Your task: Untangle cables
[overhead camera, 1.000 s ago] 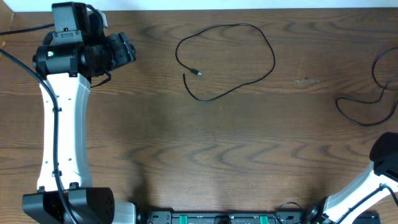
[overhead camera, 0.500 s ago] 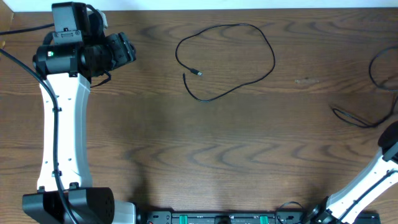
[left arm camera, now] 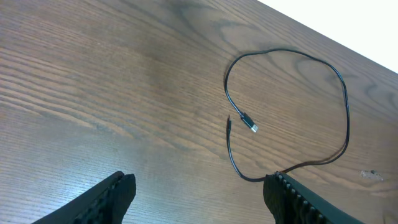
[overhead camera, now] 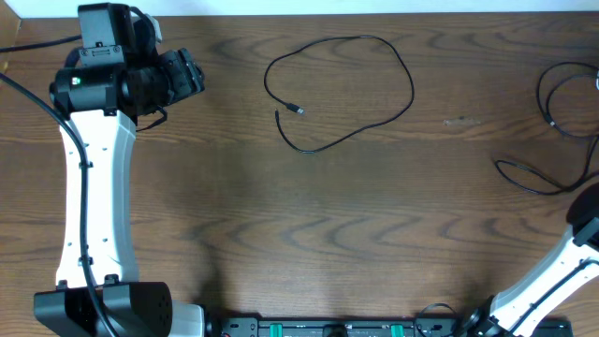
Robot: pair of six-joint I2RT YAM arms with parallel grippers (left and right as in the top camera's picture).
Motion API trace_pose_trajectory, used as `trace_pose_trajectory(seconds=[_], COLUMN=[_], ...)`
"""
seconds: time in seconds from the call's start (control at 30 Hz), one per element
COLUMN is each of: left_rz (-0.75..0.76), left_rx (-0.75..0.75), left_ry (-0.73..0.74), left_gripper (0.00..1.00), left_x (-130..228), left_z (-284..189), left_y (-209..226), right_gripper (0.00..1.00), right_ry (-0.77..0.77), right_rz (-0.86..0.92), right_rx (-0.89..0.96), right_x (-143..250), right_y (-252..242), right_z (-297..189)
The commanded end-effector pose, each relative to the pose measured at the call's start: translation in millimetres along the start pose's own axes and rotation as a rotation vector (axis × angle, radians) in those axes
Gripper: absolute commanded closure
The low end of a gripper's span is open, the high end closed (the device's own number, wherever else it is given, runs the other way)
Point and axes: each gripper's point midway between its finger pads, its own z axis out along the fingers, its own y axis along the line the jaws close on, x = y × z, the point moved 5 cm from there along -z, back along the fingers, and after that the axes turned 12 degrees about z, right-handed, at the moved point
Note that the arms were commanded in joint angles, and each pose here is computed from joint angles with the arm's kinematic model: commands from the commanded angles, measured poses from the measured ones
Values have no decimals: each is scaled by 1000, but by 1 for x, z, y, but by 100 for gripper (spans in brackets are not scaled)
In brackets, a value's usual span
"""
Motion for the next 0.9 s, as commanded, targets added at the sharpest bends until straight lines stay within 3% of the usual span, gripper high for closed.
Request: trace_pose_trajectory(seconds=[0.0, 0.3, 0.47, 0.63, 0.87], left_rz=[0, 0, 0, 0, -3], left_rx=[-8, -9, -8, -8, -9], left_ry=[-1, -1, 0, 1, 11], left_gripper=[29, 29, 28, 29, 29], left_x=[-1, -1, -1, -1, 1], left_z=[0, 0, 0, 1, 2], left_y=[2, 2, 2, 2, 2], right_gripper=[3, 9, 9, 10, 21], right_ry=[-18, 95, 111, 177, 311], right_rz=[-213, -398, -518, -606, -571], right_rx=[-294, -473, -466, -415, -321], right_x=[17, 88, 129, 169, 213], right_y=[70, 180, 227, 257, 270], right_z=[-53, -62, -56, -28, 17])
